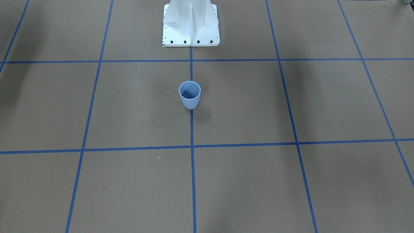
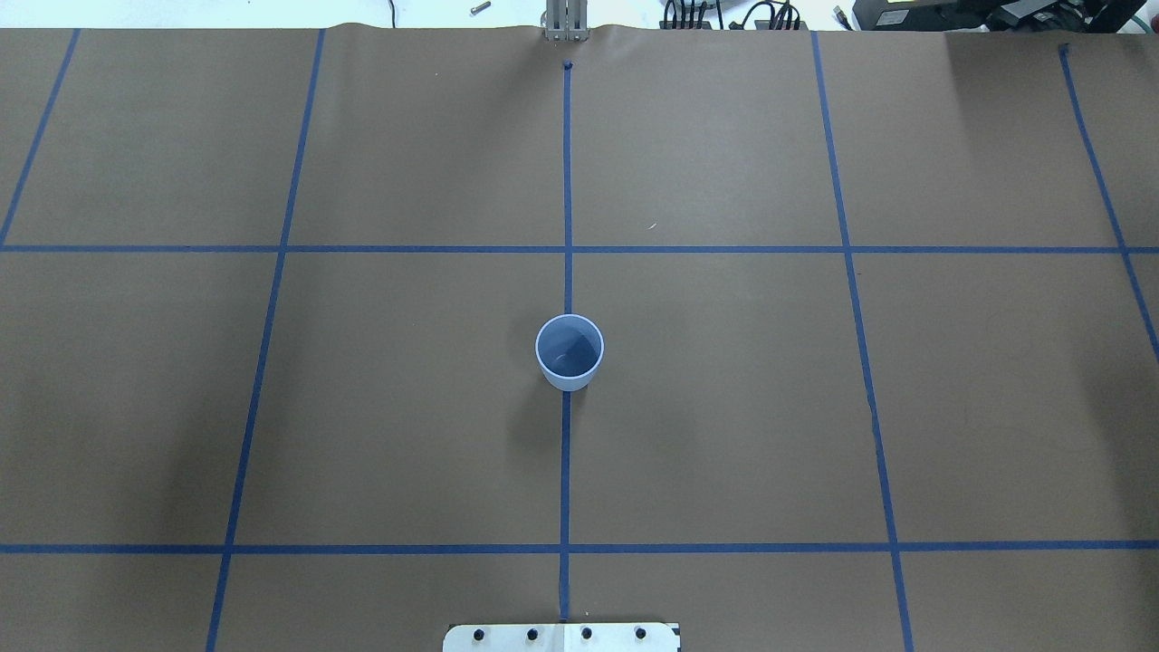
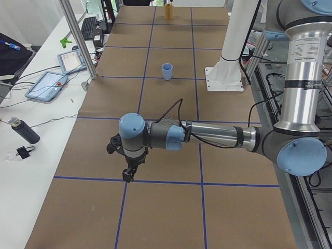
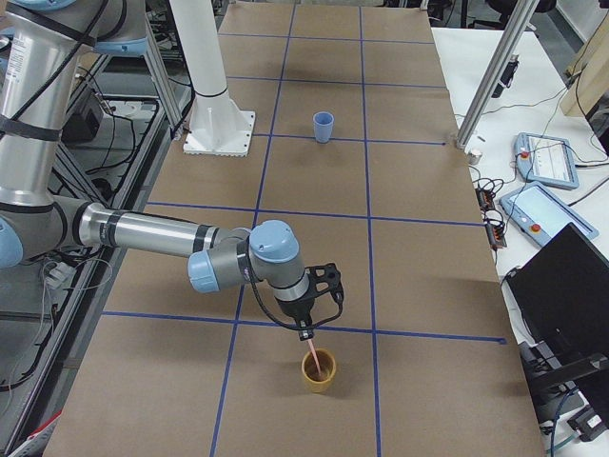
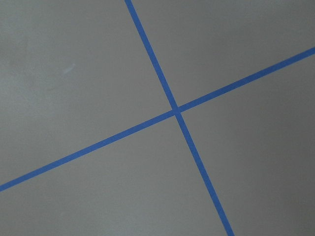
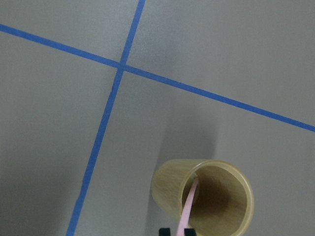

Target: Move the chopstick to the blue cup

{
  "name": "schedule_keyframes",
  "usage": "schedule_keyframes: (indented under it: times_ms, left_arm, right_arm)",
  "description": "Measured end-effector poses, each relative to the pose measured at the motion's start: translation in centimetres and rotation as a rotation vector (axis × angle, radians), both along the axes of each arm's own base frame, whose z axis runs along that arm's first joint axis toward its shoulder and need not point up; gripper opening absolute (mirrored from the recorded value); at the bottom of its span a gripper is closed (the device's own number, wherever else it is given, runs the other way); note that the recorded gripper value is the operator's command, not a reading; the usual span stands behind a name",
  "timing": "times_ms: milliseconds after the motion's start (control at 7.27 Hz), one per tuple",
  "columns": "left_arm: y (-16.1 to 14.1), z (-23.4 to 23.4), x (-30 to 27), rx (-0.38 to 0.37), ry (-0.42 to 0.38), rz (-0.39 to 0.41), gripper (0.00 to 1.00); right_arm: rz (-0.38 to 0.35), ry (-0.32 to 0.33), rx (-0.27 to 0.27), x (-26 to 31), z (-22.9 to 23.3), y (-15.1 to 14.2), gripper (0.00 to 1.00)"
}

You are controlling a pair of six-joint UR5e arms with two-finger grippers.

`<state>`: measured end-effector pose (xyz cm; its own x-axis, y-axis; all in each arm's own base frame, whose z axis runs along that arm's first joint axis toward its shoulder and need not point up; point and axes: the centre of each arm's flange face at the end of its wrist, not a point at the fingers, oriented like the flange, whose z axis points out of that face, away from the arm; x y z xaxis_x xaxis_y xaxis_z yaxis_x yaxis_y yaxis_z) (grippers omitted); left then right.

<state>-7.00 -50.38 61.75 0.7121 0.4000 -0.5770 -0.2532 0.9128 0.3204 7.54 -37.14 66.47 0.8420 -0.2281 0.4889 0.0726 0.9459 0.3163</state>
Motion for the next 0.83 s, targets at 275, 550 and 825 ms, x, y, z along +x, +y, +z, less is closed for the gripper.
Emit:
schedule_keyframes:
  times_ms: [275, 550, 825]
  left_arm:
    - [0.0, 0.0, 0.0, -0.001, 0.0, 0.0, 0.98]
    - [0.0, 0.1, 0.0, -0.002, 0.0, 0.0, 0.98]
    - [0.0, 0.1, 0.0, -0.003, 0.0, 0.0, 0.98]
  right_arm:
    - [-0.001, -0.001, 0.007, 0.2, -0.1, 0.0, 0.0]
    - [0.006, 0.002, 0.017, 1.7, -0.3, 0.1, 0.0]
    - [0.003, 0.017, 0.02, 4.5, -1.1, -0.5, 0.0]
